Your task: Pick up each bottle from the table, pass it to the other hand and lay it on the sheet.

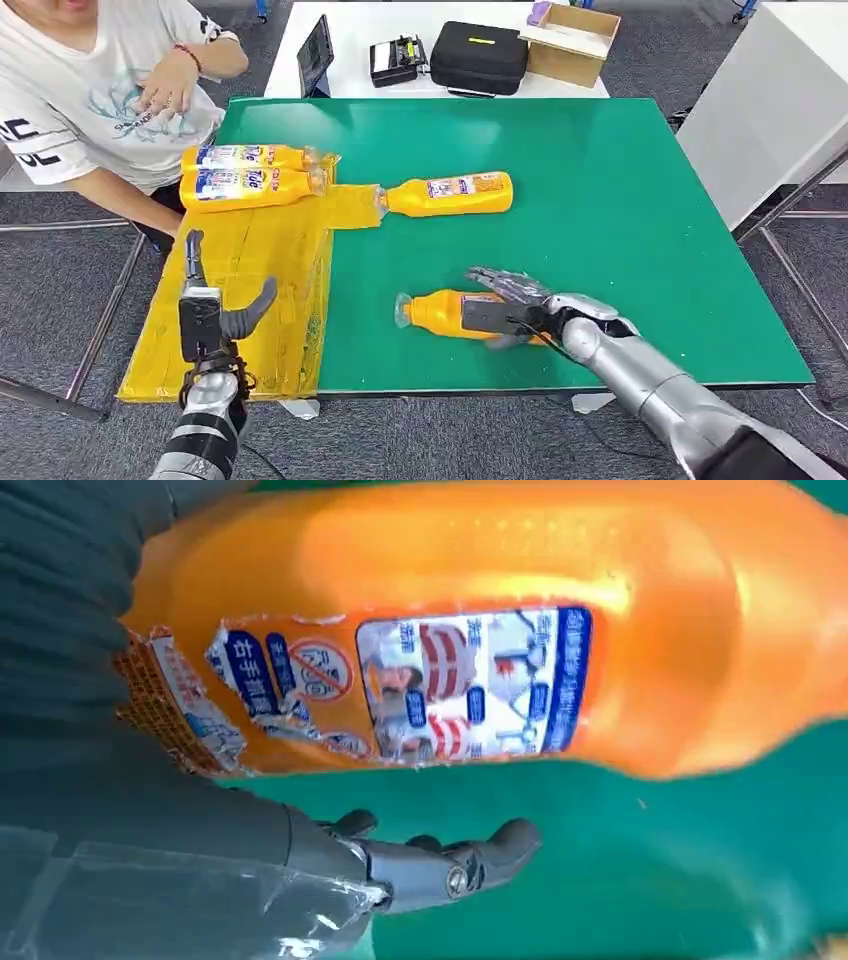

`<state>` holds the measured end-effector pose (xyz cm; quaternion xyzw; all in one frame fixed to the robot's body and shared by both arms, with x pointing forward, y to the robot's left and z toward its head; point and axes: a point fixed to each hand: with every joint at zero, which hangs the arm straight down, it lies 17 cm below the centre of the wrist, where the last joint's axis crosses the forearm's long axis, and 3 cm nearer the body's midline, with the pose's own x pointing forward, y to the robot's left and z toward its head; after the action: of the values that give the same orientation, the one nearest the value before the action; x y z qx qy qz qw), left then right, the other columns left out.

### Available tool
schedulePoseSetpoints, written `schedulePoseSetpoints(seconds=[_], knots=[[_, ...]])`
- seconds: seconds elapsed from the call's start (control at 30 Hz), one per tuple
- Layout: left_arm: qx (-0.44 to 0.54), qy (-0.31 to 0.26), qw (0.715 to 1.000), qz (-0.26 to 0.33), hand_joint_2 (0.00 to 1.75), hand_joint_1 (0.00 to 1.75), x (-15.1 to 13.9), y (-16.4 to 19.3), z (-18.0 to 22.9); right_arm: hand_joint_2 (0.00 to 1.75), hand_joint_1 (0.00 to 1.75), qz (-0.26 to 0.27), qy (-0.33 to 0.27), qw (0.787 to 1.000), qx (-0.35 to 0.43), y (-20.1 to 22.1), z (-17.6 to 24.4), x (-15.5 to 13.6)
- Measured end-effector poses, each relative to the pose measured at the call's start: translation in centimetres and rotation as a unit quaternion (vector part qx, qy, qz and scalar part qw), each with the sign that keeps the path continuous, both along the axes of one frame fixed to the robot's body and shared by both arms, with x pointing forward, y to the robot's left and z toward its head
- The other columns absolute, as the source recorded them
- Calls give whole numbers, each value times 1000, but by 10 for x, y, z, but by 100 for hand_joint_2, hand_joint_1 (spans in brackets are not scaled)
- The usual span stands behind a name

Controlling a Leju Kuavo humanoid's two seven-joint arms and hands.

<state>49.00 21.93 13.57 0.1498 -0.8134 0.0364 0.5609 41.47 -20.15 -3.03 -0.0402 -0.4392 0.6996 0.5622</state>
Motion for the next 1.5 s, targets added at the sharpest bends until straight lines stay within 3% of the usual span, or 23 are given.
schedulePoseSetpoints(seconds=[0.57, 0.6, 0.63, 0.67, 0.73, 1.13, 1.23, 1.3, 1.37, 1.43, 1.5], knots=[[-27, 15, 1000, -9, 175, 0, 2, -6, -9, 175, 0, 27, 15, 997, -73, -27, 1, 3], [-28, 14, 999, -9, 175, 0, 2, -6, -9, 175, 40, 30, 18, 996, -80, -29, 0, 2], [-31, 14, 999, -10, 175, 0, 2, -7, -9, 175, 133, 32, 20, 996, -86, -31, -1, 1], [-32, 13, 999, -11, 175, 0, 2, -8, -9, 175, 161, 34, 21, 995, -90, -32, -2, 0], [-35, 13, 999, -15, 175, 0, 3, -10, -9, 175, 173, 40, 27, 994, -98, -34, -5, -3], [-43, 13, 999, -23, 175, 0, 4, -19, -9, 175, 175, 54, 46, 991, -110, -49, -5, -15], [-43, 13, 999, -23, 175, 0, 4, -19, -9, 175, 175, 48, 21, 994, -97, -44, -1, -9], [-44, 13, 999, -23, 175, 0, 3, -19, -10, 175, 175, 36, -19, 997, -67, -35, 4, -1], [-45, 16, 999, -23, 175, 0, 1, -19, -12, 175, 175, 13, -121, 992, 13, 2, 26, 15], [-50, 21, 998, -21, 175, 0, -5, -15, -16, 175, 175, -27, -257, 960, 109, 44, 70, 27], [-55, 25, 998, -23, 175, 0, -9, -15, -17, 175, 175, -68, -316, 934, 155, 69, 97, 24]])
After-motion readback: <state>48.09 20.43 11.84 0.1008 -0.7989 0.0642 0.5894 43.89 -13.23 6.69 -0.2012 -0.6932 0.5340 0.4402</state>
